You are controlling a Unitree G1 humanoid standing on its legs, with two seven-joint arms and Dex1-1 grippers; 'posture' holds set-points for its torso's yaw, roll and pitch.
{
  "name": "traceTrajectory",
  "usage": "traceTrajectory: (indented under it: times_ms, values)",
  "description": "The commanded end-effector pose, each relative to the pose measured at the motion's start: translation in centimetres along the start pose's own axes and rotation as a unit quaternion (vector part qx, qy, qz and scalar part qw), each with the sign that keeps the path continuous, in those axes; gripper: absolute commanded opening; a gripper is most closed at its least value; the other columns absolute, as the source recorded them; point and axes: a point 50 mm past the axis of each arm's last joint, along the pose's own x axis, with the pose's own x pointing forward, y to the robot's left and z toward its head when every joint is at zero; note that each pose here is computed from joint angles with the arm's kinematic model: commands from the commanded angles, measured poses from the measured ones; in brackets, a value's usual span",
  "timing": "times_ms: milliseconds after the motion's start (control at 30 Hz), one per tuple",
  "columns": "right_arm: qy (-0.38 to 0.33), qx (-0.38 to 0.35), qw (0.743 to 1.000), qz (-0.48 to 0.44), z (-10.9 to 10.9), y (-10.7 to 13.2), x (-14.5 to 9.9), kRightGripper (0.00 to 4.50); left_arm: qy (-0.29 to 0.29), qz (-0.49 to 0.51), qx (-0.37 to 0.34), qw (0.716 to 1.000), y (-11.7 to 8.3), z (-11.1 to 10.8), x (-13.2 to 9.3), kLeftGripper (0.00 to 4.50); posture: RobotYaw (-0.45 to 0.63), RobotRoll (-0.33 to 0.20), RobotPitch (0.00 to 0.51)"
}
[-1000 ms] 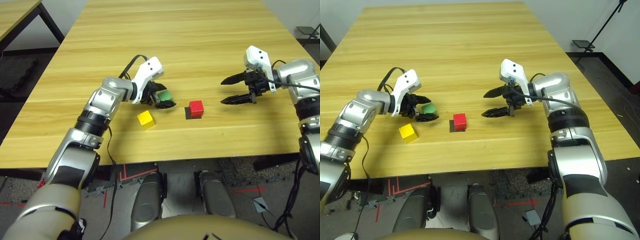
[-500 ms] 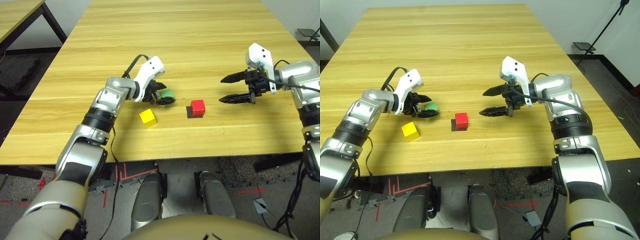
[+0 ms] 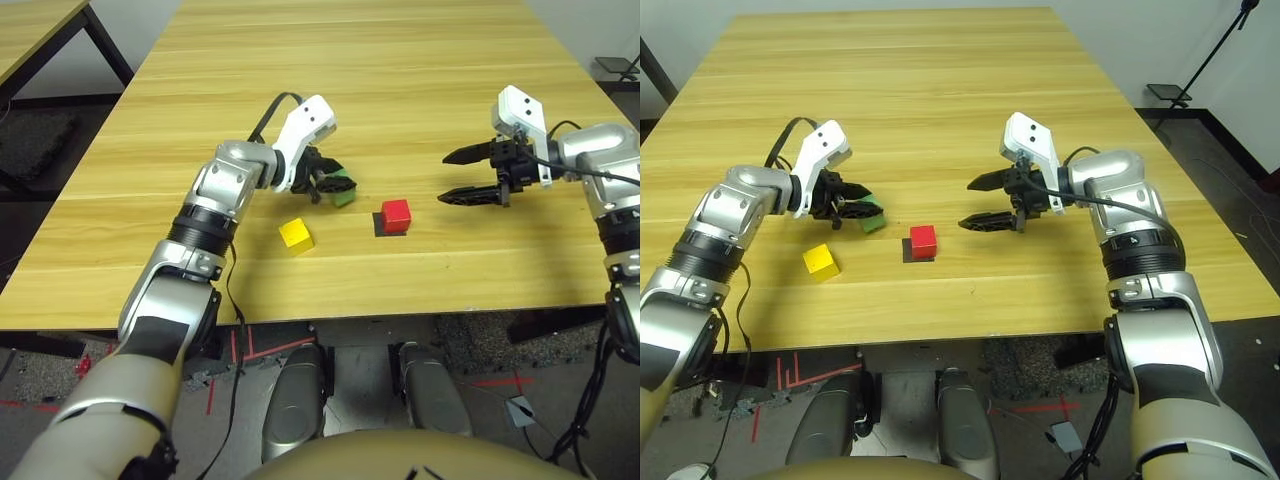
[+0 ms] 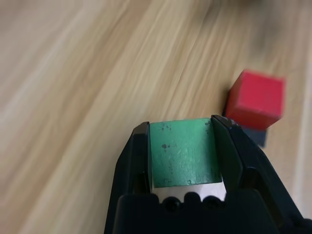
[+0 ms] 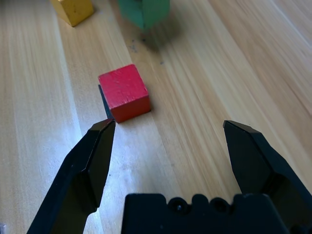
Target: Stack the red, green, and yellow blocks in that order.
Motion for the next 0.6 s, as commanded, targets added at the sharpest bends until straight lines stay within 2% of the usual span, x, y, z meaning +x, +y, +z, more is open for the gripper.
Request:
traceTrajectory:
  times_ms: [33, 133, 300, 600]
  values:
    - [-0.012, 0.003, 1.000, -0.007, -0.1, 0.2, -0.4, 4.50, 0.000, -0.038, 0.028, 0.999, -1.3, 2.0, 0.6, 1.96, 0.14, -0.052, 0.100]
    - [-0.014, 0.009, 1.000, -0.011, -0.4, 0.4, -0.3, 4.50, 0.003, -0.078, 0.053, 0.996, -2.8, 3.5, 1.5, 1.96, 0.13, -0.041, 0.103]
    - [-0.018, 0.018, 1.000, -0.018, -0.9, 0.8, -0.4, 4.50, 0.017, -0.115, 0.073, 0.991, -4.2, 4.7, 2.7, 1.96, 0.11, -0.024, 0.106]
    - [-0.024, 0.035, 0.999, -0.030, -1.6, 1.8, -0.5, 4.50, 0.025, -0.148, 0.089, 0.985, -5.1, 5.1, 4.6, 1.96, 0.05, -0.009, 0.105]
